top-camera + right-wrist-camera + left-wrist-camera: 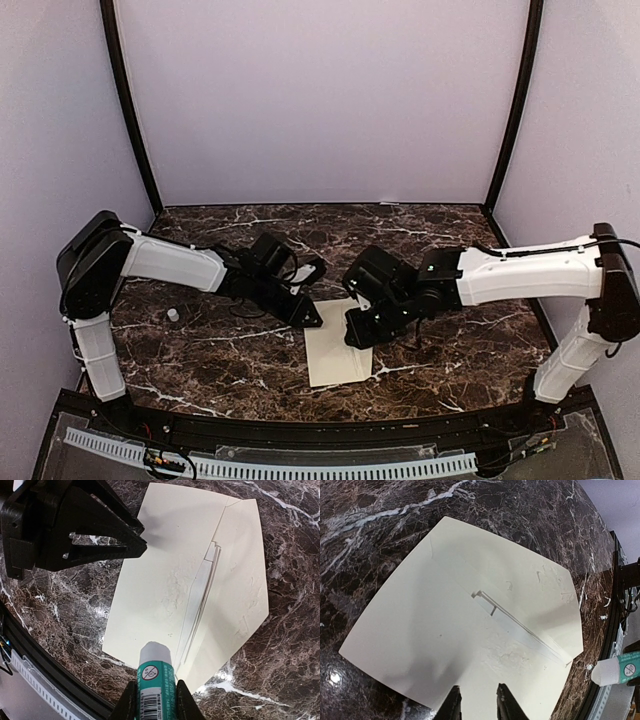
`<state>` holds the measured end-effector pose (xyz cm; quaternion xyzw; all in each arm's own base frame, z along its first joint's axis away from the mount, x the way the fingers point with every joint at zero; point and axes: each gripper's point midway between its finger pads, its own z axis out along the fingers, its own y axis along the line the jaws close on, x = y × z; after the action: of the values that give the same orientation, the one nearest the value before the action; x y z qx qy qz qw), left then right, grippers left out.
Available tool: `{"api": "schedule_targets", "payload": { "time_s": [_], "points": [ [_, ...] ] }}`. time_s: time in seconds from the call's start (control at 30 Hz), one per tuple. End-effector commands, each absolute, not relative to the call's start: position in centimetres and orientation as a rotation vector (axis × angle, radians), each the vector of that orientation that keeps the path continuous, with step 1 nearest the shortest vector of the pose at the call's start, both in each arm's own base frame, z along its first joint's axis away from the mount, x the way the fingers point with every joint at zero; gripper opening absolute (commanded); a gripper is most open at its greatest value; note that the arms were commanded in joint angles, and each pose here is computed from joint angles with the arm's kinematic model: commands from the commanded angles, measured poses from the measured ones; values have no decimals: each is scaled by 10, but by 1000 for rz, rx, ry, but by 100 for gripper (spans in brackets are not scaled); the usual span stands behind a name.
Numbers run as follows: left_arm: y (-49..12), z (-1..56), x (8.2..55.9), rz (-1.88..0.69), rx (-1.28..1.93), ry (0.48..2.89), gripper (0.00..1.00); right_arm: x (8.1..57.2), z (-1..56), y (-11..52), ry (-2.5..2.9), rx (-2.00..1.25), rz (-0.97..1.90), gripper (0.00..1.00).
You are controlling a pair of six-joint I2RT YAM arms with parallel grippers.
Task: Place the letter into the envelope and seal it
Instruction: Paint the envelope at the center of the board.
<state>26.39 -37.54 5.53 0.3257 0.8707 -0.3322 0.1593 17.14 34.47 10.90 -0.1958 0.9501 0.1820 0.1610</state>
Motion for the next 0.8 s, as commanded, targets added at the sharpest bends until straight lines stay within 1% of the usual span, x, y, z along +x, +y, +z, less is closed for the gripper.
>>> {"api": "schedule_targets", "payload": {
  "time_s": [0.0, 0.27, 0.4, 0.57, 0.77],
  "points": [
    [-391, 61, 262, -1048, 930, 2442, 24, 173, 106, 352, 2758, -489, 459, 9],
    [-394, 48, 259, -1065, 897, 2446, 21, 177, 87, 361, 2800, -451, 390, 9],
    [-391, 30, 257, -1039, 877, 2516, 17, 180, 78, 366, 2804, -433, 380, 9],
    [-387, 19, 258, -1000, 851, 2563, 12, 184, 68, 367, 2805, -394, 359, 8],
    [-385, 7, 255, -1001, 835, 2613, 9, 187, 61, 364, 2811, -341, 345, 8]
  ]
}}
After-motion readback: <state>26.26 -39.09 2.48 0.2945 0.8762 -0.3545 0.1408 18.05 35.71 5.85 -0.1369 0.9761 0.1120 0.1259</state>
